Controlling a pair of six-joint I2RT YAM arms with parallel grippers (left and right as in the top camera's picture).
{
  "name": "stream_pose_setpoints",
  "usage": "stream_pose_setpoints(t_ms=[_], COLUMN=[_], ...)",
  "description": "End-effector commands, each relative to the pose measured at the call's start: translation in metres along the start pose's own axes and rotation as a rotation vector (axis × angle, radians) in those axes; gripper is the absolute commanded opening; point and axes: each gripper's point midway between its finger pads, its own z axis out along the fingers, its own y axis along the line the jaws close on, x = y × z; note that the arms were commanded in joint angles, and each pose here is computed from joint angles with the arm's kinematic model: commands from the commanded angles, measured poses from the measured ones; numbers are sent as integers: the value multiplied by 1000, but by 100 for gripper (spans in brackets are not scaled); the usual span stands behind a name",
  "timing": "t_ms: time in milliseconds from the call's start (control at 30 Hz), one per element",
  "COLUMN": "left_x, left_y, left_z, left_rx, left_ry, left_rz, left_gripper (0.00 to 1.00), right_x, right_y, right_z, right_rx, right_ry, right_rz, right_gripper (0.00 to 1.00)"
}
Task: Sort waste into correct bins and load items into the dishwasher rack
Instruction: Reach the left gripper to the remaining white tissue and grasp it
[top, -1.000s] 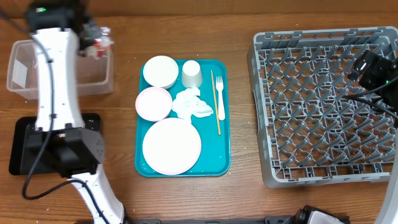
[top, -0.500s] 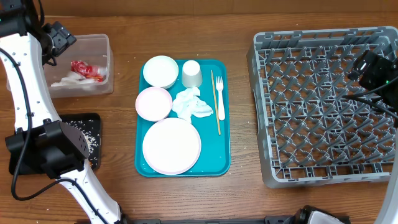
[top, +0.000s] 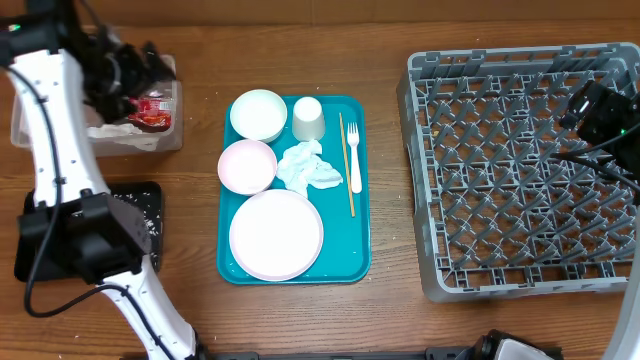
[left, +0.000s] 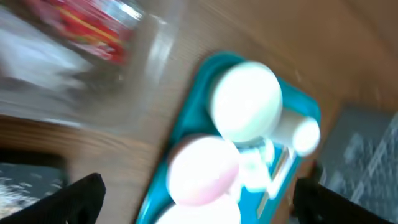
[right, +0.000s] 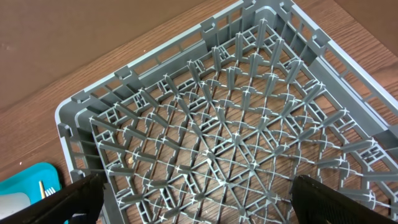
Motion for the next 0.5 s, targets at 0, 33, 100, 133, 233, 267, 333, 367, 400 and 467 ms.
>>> stream_pose_setpoints(t_ms=[0, 33, 100, 133, 233, 267, 333, 367, 400, 467], left_x=[37, 47, 66, 76, 102, 108, 124, 132, 140, 160], left_y=[-55, -65, -81, -89, -107, -111, -119, -123, -127, -136], left_z=[13, 18, 29, 36, 54, 59, 70, 74, 80, 94], left_rx=[90, 85, 41, 2, -135, -180, -285, -317, -341, -362], left_ry=[101, 127, 167, 182, 199, 197, 185, 183, 187, 213], left_rz=[211, 253, 323, 365, 465, 480, 513, 524, 536, 578], left_gripper=[97, 97, 97, 95, 90, 91, 91, 91, 91, 92], right_x=[-6, -6, -6, -6, -6, -6, -6, -6, -6, -6], right_y=[0, 0, 0, 0, 0, 0, 0, 0, 0, 0], right_z=[-3, -3, -3, -3, -3, -3, -3, -3, -3, -3], right_rx=[6, 6, 6, 6, 6, 6, 6, 6, 6, 6], right_ry=[-21, -21, -21, -20, -21, -21, -21, -21, -21, -20], right_rz=[-5, -5, -5, -5, -5, -5, -5, -5, -5, -5], right_gripper=[100, 100, 100, 100, 100, 100, 100, 100, 100, 100])
